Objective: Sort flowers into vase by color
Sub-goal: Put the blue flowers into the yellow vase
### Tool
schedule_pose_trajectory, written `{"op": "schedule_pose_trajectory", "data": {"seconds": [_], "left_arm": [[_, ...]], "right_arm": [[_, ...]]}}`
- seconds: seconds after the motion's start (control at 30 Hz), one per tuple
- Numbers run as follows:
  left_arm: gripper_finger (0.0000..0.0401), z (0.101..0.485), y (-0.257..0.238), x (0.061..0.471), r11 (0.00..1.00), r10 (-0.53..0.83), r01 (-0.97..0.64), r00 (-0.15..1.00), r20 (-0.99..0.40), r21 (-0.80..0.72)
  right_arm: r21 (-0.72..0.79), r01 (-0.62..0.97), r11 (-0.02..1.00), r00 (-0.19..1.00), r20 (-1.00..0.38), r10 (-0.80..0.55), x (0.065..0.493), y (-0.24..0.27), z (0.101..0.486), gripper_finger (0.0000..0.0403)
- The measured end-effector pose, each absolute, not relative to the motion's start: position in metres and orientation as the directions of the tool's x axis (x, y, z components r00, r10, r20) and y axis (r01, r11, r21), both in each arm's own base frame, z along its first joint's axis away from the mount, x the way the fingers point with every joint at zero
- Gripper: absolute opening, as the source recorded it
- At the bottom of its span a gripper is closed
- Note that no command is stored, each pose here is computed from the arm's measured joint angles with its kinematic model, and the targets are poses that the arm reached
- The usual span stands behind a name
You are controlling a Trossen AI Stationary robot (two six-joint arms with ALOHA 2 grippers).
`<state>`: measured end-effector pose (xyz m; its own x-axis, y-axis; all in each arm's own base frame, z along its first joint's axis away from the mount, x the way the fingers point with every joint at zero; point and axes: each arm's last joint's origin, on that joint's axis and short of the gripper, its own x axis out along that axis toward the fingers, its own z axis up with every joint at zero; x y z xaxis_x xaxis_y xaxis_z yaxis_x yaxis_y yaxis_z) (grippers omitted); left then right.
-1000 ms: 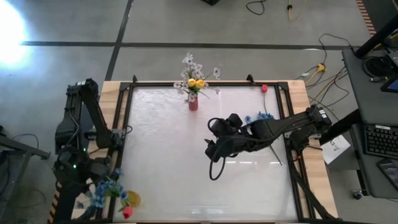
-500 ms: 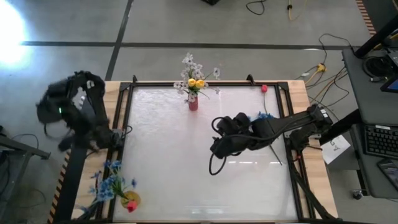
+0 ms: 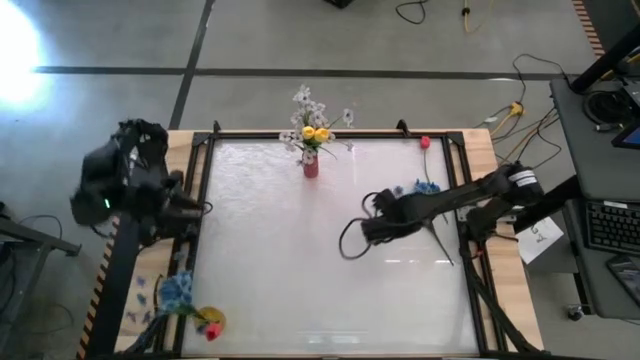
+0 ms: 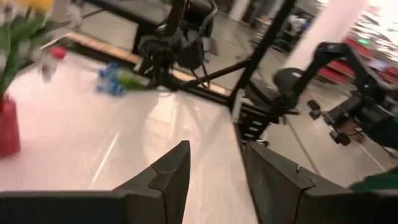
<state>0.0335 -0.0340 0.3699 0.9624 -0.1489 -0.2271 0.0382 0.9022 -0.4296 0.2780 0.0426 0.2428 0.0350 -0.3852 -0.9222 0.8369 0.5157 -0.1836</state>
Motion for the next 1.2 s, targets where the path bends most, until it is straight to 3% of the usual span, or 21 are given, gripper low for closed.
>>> {"op": "schedule_pose_trajectory", "data": {"seconds": [0.13, 0.3, 0.7, 0.97, 1.2], "left_arm": [[0.0129, 0.34, -0.054, 0.04, 0.884, -0.047, -0.073, 0.969, -0.244, -0.463], [0.0117, 0.313, -0.063, 0.049, 0.836, 0.044, -0.196, 0.955, -0.294, -0.513], [0.0104, 0.304, -0.065, 0.108, 0.844, 0.066, -0.272, 0.908, -0.413, -0.462], [0.0098, 0.311, -0.032, 0.149, 0.865, 0.064, -0.191, 0.959, -0.275, -0.465], [0.0098, 0.319, -0.02, 0.156, 0.91, 0.126, -0.189, 0.974, -0.188, -0.37]], "right_arm": [[-0.231, 0.856, 0.463, -0.057, -0.932, -0.359, 0.251, 0.018, 0.224, 0.0299], [-0.183, 0.876, 0.446, -0.081, -0.968, -0.237, 0.223, -0.012, 0.204, 0.0284], [-0.201, 0.926, 0.318, -0.177, -0.979, -0.105, 0.185, -0.057, 0.167, 0.0221], [-0.065, 0.943, 0.326, -0.078, -0.997, 0.028, 0.185, -0.072, 0.138, 0.0165], [-0.078, 0.933, 0.352, -0.051, -0.995, -0.085, 0.192, -0.072, 0.145, 0.007]]}}
